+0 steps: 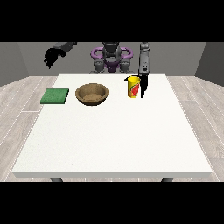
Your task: Pick the cup and pour the ball into the bowl, then pick the bowl and place it on the pad
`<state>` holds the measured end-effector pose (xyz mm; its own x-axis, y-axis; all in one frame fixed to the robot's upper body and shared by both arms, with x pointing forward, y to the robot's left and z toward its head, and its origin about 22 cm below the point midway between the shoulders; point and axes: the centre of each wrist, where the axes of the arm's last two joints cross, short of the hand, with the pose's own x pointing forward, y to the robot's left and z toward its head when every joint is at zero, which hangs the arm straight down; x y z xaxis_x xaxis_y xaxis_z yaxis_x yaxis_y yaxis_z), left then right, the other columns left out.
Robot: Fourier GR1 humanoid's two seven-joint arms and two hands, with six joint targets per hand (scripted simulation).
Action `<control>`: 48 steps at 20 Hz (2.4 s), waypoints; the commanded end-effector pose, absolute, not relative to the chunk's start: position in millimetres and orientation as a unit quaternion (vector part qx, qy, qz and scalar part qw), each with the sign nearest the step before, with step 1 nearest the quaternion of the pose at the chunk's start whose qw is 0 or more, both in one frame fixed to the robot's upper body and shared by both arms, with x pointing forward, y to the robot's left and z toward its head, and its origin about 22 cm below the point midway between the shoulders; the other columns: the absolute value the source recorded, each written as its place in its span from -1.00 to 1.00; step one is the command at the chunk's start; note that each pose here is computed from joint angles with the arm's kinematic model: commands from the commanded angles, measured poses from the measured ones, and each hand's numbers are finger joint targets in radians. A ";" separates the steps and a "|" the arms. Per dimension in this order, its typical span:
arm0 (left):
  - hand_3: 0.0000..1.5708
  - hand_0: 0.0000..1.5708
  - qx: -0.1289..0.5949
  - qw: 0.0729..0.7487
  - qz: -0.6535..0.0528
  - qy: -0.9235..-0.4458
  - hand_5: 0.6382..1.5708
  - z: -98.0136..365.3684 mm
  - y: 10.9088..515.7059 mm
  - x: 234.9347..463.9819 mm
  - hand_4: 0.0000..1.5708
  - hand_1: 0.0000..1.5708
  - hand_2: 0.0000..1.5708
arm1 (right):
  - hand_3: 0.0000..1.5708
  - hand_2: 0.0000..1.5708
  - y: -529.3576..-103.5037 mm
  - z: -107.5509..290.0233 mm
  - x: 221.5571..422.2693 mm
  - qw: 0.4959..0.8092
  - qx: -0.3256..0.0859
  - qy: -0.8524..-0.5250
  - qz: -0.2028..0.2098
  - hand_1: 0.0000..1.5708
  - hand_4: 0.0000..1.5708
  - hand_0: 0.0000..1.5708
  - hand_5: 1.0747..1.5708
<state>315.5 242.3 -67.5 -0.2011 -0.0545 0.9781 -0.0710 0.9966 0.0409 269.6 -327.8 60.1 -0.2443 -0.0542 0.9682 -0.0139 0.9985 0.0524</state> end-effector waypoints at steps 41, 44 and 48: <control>1.00 0.89 0.570 0.345 -0.531 -0.523 0.98 24.6 57.1 399.0 0.52 0.89 1.00 | -0.68 -1.00 -419.9 33.7 276.3 0.709 0.031 -0.703 -0.047 -1.00 -0.11 -1.00 0.94; 1.00 0.78 0.591 0.316 -0.558 -0.489 1.00 34.2 39.5 391.8 0.32 0.78 1.00 | -0.66 -1.00 -404.8 17.6 283.4 0.709 0.046 -0.702 -0.050 -1.00 -0.12 -1.00 0.93; 0.97 -0.48 0.602 0.290 -0.597 -0.444 1.00 24.7 29.1 374.4 0.30 -0.48 0.71 | -0.58 -1.00 -377.3 16.1 299.5 0.713 0.061 -0.697 -0.043 -1.00 -0.12 -1.00 0.93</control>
<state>388.7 38.9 32.0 -0.1165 -0.9298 -0.3491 -0.2107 -0.3204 0.9236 290.5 -398.0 23.8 0.0100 -0.1290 0.9916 -0.0012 0.9916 0.1290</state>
